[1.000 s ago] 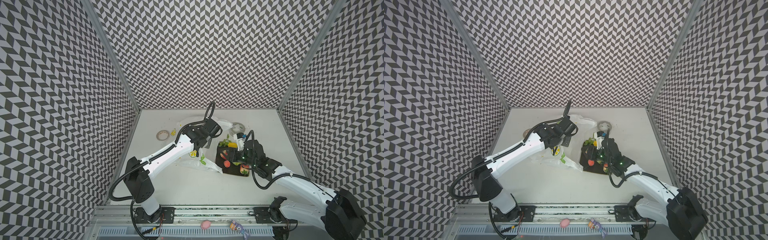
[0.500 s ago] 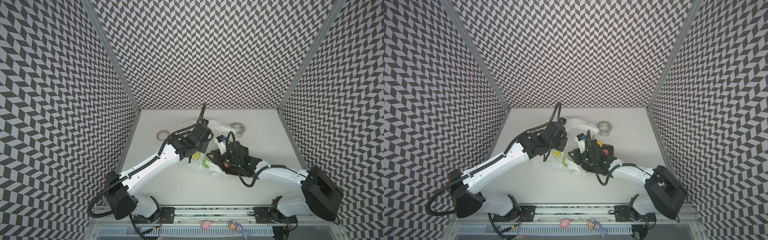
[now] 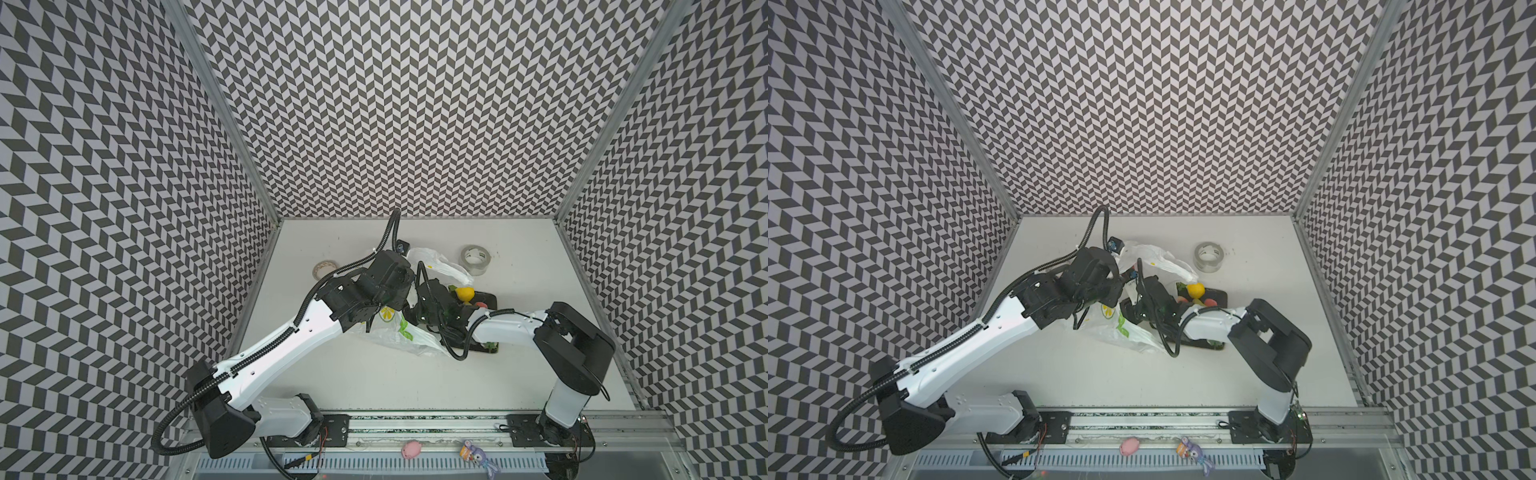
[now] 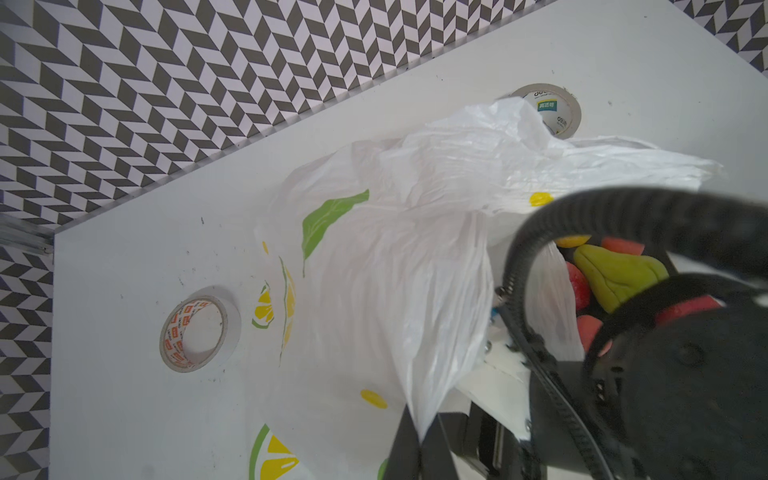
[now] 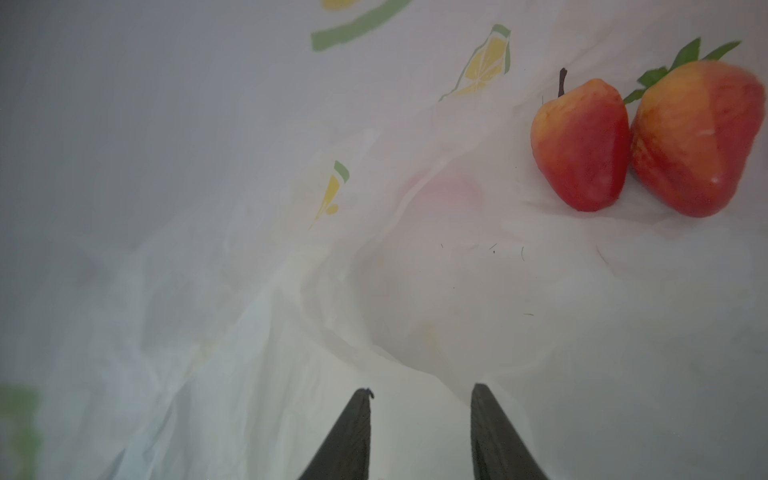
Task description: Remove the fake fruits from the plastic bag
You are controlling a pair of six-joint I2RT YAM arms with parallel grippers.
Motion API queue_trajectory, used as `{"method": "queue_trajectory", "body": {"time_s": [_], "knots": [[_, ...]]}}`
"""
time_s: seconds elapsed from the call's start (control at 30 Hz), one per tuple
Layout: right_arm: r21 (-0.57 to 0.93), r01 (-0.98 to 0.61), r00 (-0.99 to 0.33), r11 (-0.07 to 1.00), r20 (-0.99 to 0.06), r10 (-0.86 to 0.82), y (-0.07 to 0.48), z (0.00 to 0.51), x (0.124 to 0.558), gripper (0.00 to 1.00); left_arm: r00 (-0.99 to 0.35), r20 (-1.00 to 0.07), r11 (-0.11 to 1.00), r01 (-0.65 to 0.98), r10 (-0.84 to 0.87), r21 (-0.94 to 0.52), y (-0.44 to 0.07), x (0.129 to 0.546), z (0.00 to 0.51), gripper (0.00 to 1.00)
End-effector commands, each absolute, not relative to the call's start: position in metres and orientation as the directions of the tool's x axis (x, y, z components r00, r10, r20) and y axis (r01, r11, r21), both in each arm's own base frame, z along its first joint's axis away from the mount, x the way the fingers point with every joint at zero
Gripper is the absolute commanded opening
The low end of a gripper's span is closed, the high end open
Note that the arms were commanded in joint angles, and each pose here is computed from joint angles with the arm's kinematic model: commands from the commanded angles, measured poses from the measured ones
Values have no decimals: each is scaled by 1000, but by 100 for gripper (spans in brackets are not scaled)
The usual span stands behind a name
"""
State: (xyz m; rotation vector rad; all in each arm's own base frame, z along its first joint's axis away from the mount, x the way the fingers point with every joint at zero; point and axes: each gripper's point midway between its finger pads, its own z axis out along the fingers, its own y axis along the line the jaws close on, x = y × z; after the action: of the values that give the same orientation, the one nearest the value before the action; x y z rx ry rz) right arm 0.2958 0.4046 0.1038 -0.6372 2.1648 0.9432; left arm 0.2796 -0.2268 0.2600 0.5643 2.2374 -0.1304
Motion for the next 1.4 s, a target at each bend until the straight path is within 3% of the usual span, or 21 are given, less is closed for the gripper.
{"method": "queue_trajectory", "body": {"time_s": [0.0,0.2,0.4,0.53,0.6,0.73,0.83,0.87,0.93,1.13,1.37], "knots": [[509,-566,-701,649,-711,-53,415,102,315,42,-557,-740,874,479,376,84,-224,268,260,0],[653,-359,-783,666,-600,166,419,100,337,50,-512,-758,817,575,404,47,-222,236,253,0],[786,-178,-803,592,-464,373,419,102,355,58,-522,-720,786,616,457,53,-217,223,239,0],[828,-144,-795,542,-423,435,429,110,368,62,-520,-706,771,634,481,58,-215,218,232,0],[835,-128,-799,535,-406,443,435,107,373,64,-512,-722,780,623,466,62,-213,220,236,7],[838,-93,-798,537,-386,464,435,96,377,65,-464,-801,819,570,379,57,-207,228,267,43],[834,-79,-796,546,-383,469,434,92,378,67,-412,-875,870,493,256,22,-197,240,303,62],[830,-73,-795,552,-383,470,433,90,379,68,-400,-893,890,455,205,0,-191,246,314,81],[828,-66,-791,558,-384,476,431,89,381,69,-394,-914,926,371,97,-62,-176,262,331,98],[801,-72,-777,595,-419,470,427,92,389,71,-521,-810,945,22,-269,-327,-110,339,313,99],[767,-80,-773,636,-450,446,420,88,396,74,-634,-624,873,-188,-457,-449,-85,390,225,100]]}}
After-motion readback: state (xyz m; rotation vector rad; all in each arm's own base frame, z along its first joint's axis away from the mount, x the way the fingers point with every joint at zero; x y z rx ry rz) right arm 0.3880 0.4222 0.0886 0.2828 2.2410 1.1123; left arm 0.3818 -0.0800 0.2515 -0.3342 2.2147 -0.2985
